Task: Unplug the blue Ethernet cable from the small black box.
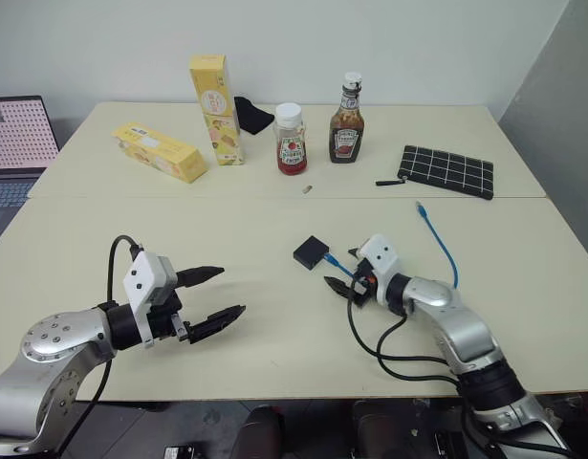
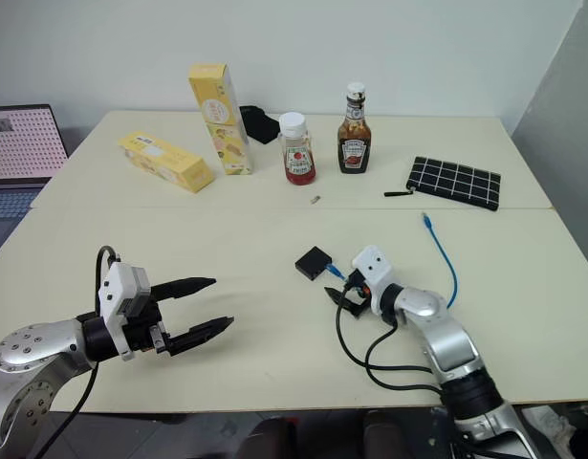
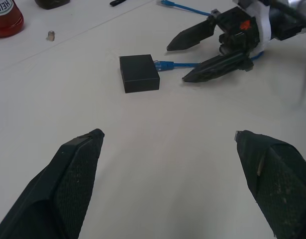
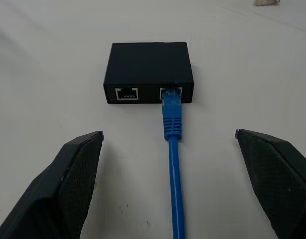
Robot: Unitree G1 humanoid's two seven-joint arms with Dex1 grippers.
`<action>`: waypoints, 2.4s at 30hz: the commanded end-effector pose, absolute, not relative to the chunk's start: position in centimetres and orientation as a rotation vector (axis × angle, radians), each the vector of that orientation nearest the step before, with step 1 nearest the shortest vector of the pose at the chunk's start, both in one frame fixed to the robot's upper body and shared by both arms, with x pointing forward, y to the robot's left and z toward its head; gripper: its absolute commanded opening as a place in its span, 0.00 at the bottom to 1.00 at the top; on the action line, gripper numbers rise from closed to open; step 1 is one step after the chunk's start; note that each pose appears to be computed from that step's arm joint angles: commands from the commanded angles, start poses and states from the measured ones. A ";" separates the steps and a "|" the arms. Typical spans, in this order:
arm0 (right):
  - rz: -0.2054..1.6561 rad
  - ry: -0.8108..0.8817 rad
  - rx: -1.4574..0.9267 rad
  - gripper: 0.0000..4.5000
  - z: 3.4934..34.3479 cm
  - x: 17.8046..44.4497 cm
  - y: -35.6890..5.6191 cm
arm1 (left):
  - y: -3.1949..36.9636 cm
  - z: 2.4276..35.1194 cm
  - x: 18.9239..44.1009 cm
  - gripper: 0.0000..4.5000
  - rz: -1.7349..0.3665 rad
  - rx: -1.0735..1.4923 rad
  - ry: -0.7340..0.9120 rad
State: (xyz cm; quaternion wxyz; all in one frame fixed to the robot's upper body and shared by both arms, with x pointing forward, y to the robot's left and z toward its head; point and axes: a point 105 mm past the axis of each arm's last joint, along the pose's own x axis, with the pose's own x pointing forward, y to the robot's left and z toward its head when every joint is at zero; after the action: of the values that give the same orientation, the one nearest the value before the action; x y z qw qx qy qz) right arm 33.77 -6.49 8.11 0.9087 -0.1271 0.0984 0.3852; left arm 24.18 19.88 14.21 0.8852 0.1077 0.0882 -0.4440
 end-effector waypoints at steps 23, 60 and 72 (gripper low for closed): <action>0.914 0.032 -0.523 0.05 11.3 34.4 -4.7 | 21.6 15.3 26.8 1.00 -0.763 0.125 0.098; 1.249 -1.073 -1.034 0.05 20.5 28.1 0.8 | 16.1 17.9 25.2 0.65 -1.117 -0.310 0.153; 1.241 -1.159 -1.071 0.03 19.8 27.7 0.6 | 16.4 17.7 25.2 0.17 -1.119 -0.295 0.167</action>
State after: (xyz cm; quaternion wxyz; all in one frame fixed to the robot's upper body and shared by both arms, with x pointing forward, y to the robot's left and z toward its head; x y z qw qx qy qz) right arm 28.81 0.32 18.32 0.5686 -0.4505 -0.4372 0.5316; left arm 25.03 15.99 17.36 0.8259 -0.1549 0.0824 -0.5359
